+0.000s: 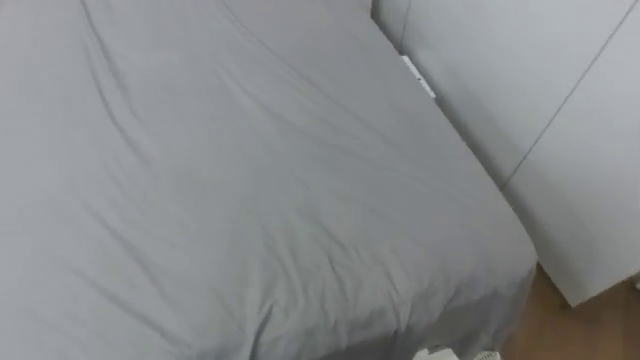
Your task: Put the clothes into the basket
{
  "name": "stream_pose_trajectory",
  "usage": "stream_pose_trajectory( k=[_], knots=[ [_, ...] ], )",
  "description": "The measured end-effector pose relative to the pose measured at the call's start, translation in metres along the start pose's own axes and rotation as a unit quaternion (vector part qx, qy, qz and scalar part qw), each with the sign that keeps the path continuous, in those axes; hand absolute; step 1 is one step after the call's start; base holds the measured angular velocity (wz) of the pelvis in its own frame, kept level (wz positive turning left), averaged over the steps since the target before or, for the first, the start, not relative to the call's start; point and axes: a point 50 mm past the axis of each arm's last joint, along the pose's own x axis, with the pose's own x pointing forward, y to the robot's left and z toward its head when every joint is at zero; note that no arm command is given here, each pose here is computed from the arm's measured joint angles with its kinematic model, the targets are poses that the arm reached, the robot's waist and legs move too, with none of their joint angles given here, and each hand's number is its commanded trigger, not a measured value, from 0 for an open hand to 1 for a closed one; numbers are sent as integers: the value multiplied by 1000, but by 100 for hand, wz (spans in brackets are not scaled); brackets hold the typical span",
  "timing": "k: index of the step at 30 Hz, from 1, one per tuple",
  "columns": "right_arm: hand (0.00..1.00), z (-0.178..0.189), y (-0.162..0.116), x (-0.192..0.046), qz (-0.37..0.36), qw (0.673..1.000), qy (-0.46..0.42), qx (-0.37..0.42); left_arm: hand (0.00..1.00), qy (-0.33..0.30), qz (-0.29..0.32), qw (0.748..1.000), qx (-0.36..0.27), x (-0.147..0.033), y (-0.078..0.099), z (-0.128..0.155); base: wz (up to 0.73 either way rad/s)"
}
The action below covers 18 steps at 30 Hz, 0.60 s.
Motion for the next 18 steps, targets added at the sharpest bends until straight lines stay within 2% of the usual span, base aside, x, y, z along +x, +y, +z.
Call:
stream_pose_trajectory(
  k=[6,11,18],
  knots=[
    [0,7,8,2,23,998,0,-50,0,15,27,999,-42,-5,11,-15,25],
    [0,15,18,4,38,993,-9,-108,0,10,32,997,-65,-5,7,-15,19],
    [0,19,19,4,40,993,-13,-113,0,6,33,998,-51,-4,8,-13,10]
  ],
)
